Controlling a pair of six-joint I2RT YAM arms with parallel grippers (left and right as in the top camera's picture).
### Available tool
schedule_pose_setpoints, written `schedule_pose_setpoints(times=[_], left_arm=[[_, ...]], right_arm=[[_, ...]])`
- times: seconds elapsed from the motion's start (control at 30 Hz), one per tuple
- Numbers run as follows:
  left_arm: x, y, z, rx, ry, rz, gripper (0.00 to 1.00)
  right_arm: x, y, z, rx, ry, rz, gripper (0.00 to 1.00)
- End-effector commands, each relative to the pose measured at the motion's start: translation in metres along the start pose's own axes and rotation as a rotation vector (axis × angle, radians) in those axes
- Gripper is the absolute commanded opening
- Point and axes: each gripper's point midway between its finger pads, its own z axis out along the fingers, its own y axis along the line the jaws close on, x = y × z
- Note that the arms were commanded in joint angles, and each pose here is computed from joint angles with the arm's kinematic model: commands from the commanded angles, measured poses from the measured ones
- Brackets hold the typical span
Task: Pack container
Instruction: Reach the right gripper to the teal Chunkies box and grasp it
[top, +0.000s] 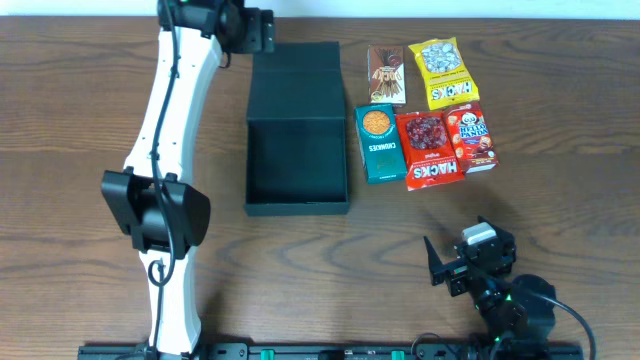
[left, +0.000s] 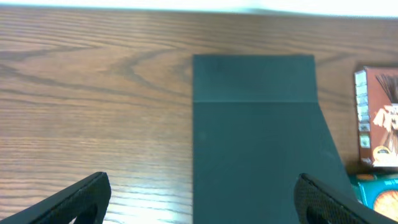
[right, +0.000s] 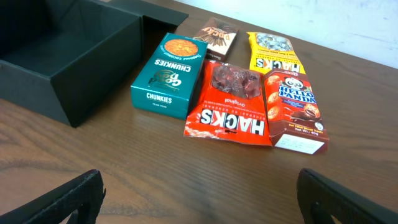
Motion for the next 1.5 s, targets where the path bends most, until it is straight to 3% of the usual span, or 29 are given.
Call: schedule_pose_setpoints(times=[0.0,0.07,0.3,0.43,0.57,0.6,0.63,0.77,0.9,1.2,1.47], left_arm=[[-0.014,0.022,-0.014,-0.019,-0.045,-0.055,0.95],[-0.014,0.031,-0.014,-0.028,-0.042,-0.068,0.95],[-0.016,0.052,-0.014,-0.051,-0.043,-0.099,0.95],[-0.02,0.058,-0.014,-0.055,-0.059,-0.109,0.95],[-0.03,0.057,-0.015,-0.045,-0.097,-0.112,0.95],[-0.032,0.054,-0.015,-0.03,-0.105,-0.111,0.95],[-0.034,0.053,-0.015,-0.013,-0.109,-0.113,0.95],[-0.034,0.056,-0.015,-0.001,-0.108,-0.121,0.95],[-0.034,0.057,-0.015,-0.002,-0.107,-0.122,0.95],[-0.029,0.057,-0.015,-0.006,-0.088,-0.122,0.95],[-0.025,0.059,-0.015,-0.012,-0.072,-0.122,0.95]], right_arm=[[0.002,0.001,0.001,-0.005,0.002,0.007,0.99],[-0.016,-0.003,0.0,0.012,-0.072,-0.02,0.99],[-0.167,0.034,-0.072,-0.212,-0.763,-0.118,0.99],[-0.197,0.065,-0.125,-0.372,-0.988,-0.231,0.99],[-0.217,0.074,-0.172,-0.346,-1.2,-0.351,0.99],[-0.226,0.062,-0.182,-0.265,-1.261,-0.319,0.99],[-0.234,0.036,-0.182,-0.171,-1.279,-0.168,0.99],[-0.225,-0.028,-0.131,0.065,-1.061,0.154,0.99],[-0.241,-0.049,-0.083,0.084,-0.816,0.236,0.99],[-0.27,-0.057,0.062,-0.144,-0.219,0.341,0.99],[-0.22,-0.041,0.172,-0.239,0.237,0.412,0.99]])
